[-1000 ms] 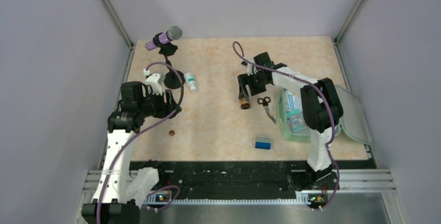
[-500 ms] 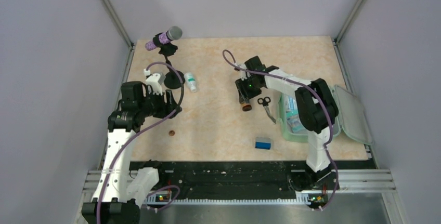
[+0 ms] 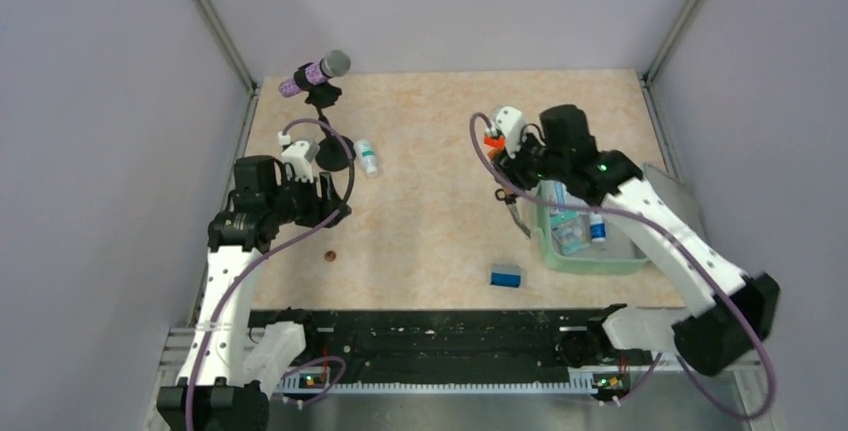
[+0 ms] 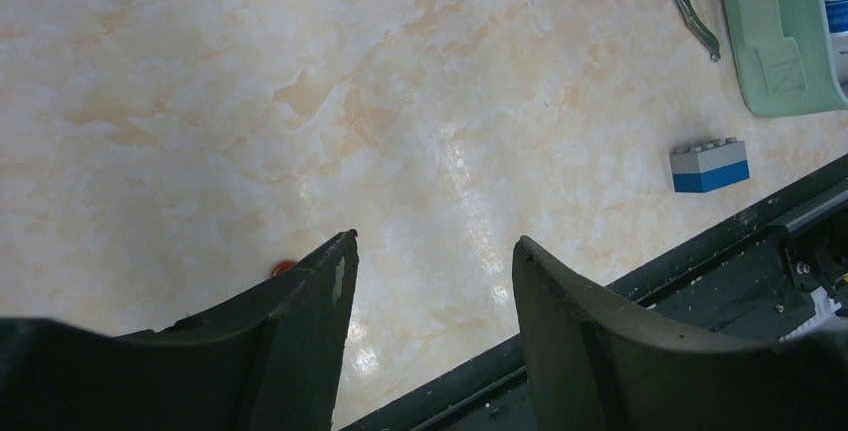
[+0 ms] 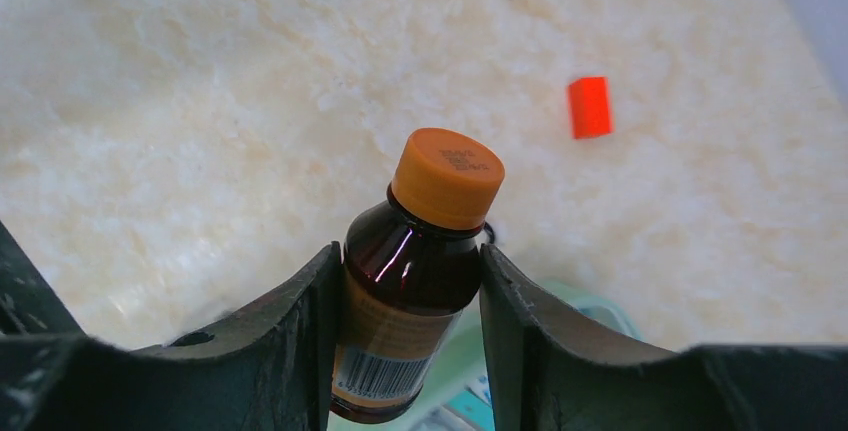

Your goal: Organize the medicine kit

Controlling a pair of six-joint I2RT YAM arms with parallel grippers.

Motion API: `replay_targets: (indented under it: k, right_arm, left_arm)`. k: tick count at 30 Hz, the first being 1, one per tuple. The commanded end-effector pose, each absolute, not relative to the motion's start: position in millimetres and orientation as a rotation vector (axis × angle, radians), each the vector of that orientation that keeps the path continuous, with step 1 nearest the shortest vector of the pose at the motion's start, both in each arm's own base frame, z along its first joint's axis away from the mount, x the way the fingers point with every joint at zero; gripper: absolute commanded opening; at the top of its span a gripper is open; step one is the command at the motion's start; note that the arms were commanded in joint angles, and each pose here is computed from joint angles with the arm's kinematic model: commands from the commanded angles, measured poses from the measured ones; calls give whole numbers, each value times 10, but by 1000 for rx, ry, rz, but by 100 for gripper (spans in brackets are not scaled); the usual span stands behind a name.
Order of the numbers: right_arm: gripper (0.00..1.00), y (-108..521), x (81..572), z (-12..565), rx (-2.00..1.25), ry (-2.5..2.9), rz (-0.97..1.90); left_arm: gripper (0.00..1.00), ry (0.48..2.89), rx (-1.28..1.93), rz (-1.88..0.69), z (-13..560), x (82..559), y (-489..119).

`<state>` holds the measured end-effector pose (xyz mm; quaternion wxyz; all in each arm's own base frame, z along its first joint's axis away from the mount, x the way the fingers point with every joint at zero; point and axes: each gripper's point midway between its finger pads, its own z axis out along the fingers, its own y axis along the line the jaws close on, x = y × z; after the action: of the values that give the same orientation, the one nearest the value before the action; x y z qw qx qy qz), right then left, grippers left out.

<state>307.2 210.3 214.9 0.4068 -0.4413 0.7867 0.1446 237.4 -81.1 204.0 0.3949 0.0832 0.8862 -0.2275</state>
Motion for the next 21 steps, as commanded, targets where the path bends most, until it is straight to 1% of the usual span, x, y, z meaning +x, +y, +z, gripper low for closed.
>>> replay_targets:
  k: [1,5,9,16,21]
  right_arm:
    - [27,1619,2859,2270,-1367,1739,47]
    - [25,1184,2771,2182,-1544,1596,-235]
    - [23,869,2687,2040,-1670,1495,-395]
    - [22,559,2561,1717,-1842,1464,-473]
    - [23,394,2478,1438,-1945,1510,-427]
  left_arm:
    - [63,2204,231,-587,2103,2440,-831]
    - [63,2195,234,-585,2101,2441,-831]
    - [63,2191,237,-579,2102,2437,-826]
    - [63,2185,242,-578,2099,2435,-827]
    - [63,2176,247,-568,2111,2424,-819]
